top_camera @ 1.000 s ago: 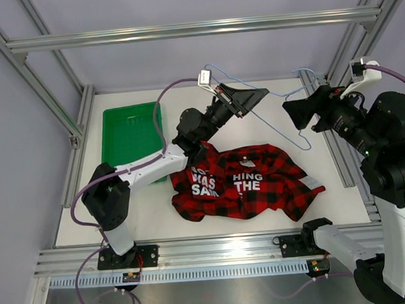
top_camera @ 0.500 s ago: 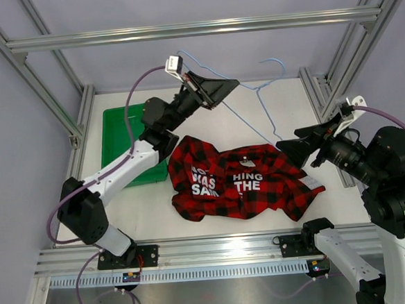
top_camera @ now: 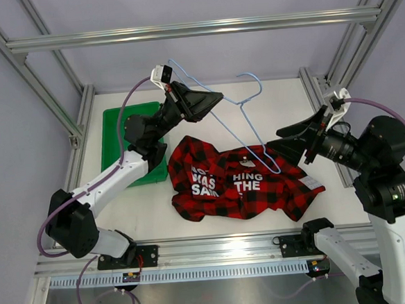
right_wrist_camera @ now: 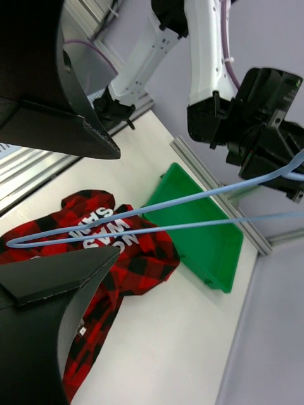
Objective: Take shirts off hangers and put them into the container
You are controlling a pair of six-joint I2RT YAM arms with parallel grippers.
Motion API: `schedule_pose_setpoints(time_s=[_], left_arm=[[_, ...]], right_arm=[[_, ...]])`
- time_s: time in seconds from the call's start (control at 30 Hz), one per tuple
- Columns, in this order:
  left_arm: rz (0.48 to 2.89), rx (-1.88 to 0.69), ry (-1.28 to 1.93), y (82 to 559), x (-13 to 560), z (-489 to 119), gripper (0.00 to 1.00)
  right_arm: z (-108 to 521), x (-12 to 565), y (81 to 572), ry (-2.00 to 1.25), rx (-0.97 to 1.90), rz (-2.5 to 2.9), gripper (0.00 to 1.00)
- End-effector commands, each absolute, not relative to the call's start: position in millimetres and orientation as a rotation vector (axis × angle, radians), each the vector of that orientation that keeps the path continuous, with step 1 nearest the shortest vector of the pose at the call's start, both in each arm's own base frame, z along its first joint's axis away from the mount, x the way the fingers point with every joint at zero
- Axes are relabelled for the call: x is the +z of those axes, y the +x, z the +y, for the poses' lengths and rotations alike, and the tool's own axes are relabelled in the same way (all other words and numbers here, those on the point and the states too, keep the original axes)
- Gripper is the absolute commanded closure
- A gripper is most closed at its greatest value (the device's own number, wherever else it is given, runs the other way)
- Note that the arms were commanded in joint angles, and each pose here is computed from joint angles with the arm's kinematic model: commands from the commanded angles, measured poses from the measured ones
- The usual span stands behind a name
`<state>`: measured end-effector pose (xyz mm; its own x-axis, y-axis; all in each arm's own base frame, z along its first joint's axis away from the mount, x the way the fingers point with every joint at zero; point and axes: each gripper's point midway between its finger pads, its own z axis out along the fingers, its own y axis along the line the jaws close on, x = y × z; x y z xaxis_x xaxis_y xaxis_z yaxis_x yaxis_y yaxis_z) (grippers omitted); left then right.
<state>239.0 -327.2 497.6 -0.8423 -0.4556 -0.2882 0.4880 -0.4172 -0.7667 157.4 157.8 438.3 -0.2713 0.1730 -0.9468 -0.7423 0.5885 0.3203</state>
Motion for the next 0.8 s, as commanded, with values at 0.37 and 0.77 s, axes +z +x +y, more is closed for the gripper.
schedule_pose_setpoints(time_s=[0.37,0.77], left_arm=[[1.137,-2.328,0.141,208.3,519.9,-309.7,1.0],[1.123,-2.358,0.125,212.5,519.2,-311.5,1.0]], right_arm=[[196.8,462.3,157.2,-0.753,1.263,1.499,0.42],[207.1,461.7,158.8,-0.809,1.427,1.471,0.46]])
